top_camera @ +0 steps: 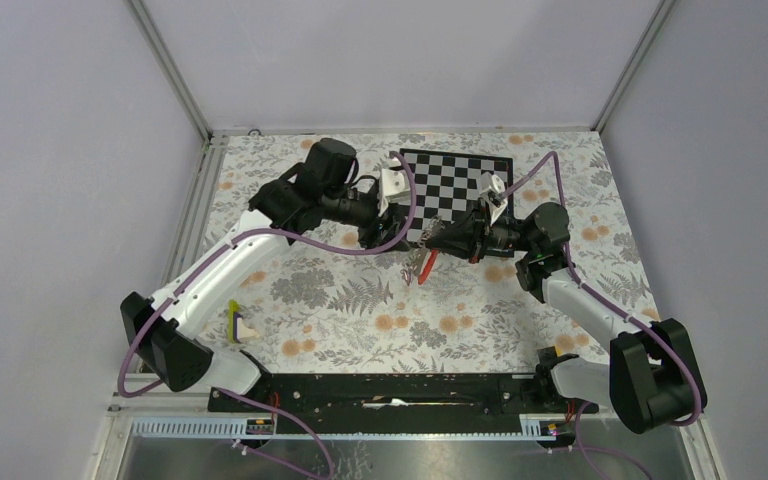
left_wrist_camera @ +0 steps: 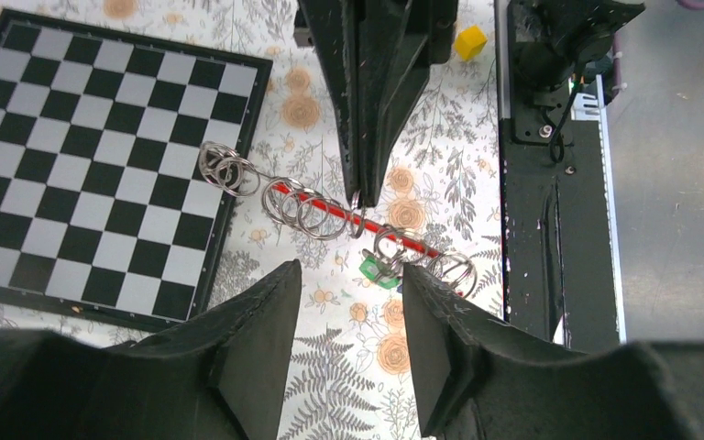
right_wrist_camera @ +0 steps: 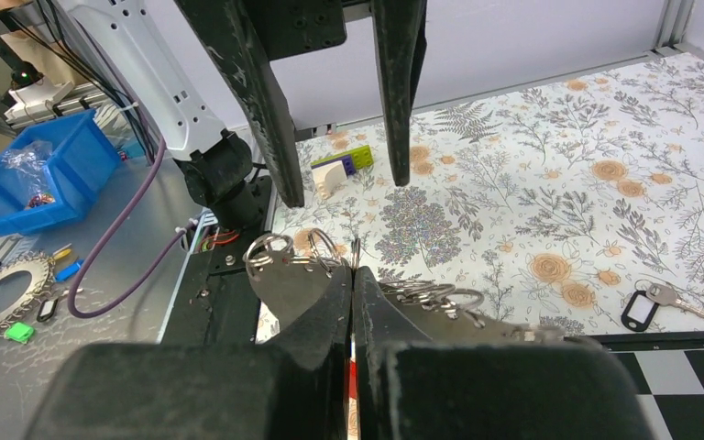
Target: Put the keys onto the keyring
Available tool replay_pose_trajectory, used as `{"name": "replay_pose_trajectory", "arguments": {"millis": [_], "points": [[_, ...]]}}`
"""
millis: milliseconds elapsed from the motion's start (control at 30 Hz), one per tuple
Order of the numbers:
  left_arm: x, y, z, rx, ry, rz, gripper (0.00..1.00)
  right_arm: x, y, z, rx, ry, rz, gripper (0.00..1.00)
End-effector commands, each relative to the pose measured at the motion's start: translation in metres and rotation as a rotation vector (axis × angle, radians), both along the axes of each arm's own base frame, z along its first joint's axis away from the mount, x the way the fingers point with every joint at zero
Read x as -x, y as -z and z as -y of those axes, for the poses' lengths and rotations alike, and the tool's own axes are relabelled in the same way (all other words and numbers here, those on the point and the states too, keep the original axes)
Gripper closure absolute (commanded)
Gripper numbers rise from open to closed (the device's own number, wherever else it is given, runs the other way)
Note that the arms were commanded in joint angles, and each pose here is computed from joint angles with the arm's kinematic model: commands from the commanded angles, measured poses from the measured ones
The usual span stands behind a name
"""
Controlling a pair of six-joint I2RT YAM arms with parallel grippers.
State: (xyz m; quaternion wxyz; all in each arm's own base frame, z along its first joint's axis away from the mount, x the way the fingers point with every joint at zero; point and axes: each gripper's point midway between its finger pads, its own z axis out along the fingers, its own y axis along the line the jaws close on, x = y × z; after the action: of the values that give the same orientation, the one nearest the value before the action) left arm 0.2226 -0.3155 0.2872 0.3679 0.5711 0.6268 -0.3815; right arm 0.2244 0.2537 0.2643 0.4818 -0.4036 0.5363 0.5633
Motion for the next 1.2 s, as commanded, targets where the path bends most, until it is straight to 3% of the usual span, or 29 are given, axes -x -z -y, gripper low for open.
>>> {"name": "replay_pose_trajectory", "arguments": {"millis": [0,367,800,1167], "points": [[0.006,-0.024,0.007,0.096,0.064,0.059,0.49,0.003,-0.016,0.002,-0.028,-0.008,0.083,1.00],[-0.003,-0.019,0.021,0.096,0.078,-0.004,0.63,0.005,-0.012,0.002,-0.022,-0.018,0.079,1.00],[0.003,-0.035,0.015,0.121,0.070,0.028,0.56,-0.001,0.003,0.001,0.019,-0.013,0.079,1.00],[-0.020,-0.027,0.025,0.111,0.024,0.057,0.56,0.001,0.003,0.001,0.024,-0.028,0.075,1.00]]}}
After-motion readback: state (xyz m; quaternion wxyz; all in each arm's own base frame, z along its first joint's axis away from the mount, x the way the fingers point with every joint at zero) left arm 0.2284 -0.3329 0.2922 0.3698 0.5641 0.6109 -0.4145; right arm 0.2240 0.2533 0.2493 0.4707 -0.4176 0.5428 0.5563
